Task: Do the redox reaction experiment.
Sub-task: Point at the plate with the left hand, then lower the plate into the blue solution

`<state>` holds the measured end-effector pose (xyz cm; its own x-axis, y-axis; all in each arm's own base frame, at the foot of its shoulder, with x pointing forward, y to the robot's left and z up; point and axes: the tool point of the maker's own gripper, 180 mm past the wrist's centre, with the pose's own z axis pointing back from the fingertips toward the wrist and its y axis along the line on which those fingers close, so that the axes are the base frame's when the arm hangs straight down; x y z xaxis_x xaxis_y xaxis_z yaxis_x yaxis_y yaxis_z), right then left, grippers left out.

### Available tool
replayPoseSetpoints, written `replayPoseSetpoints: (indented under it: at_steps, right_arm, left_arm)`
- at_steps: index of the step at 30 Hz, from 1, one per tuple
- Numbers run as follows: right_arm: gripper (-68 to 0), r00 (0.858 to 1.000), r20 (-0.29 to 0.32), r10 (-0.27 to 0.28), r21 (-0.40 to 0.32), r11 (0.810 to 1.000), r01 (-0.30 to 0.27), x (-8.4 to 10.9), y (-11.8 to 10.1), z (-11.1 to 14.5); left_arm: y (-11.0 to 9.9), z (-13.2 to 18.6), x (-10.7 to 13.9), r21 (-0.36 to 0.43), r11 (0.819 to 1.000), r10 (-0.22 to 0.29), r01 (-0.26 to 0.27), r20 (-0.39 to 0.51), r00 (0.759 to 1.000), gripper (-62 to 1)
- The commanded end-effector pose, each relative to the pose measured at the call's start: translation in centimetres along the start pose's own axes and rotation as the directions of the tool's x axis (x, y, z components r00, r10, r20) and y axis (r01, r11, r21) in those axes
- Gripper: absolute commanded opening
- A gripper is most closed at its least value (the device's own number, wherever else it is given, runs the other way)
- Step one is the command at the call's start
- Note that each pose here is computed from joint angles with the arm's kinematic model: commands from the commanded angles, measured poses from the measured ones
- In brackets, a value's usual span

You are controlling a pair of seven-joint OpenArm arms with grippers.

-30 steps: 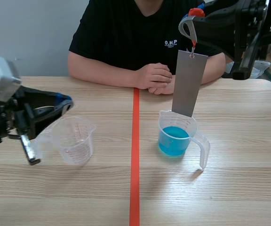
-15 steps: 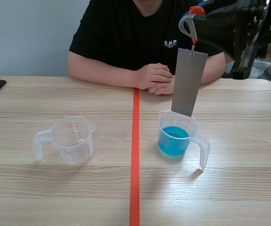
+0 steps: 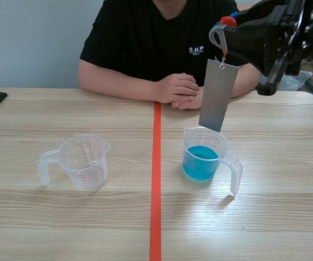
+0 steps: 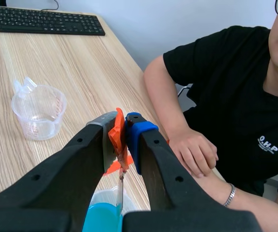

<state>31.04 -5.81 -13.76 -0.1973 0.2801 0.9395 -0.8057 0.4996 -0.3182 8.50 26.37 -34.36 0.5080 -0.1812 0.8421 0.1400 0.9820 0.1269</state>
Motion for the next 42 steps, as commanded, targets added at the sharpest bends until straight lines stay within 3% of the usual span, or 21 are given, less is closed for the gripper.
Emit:
replayPoseSetpoints:
  at_steps: [1,7,19,42]
  right_arm:
    - [-66.0,0.999,0.039,0.008,-0.005,1.000,-0.007,1.0,-0.4,0.0]
    - [-66.0,0.999,0.032,-0.015,-0.009,1.000,0.015,0.1,-0.6,-0.1]
    - [-66.0,0.996,0.051,-0.070,-0.002,0.998,0.070,-1.5,-0.1,-0.7]
    - [-66.0,0.982,-0.030,-0.189,-0.023,0.982,0.188,-8.6,1.0,-2.2]
  left_arm:
    - [-0.1,0.2,0.0,0.015,1.000,-0.016,0.015,0.001,1.000,-56.2]
    - [-0.7,1.2,-1.7,0.027,1.000,0.004,-0.002,-0.063,0.998,-56.2]
    - [-0.8,1.2,-2.1,0.026,1.000,0.009,-0.007,-0.083,0.997,-56.2]
    - [-0.9,1.2,-2.1,0.023,1.000,0.012,-0.010,-0.083,0.997,-56.2]
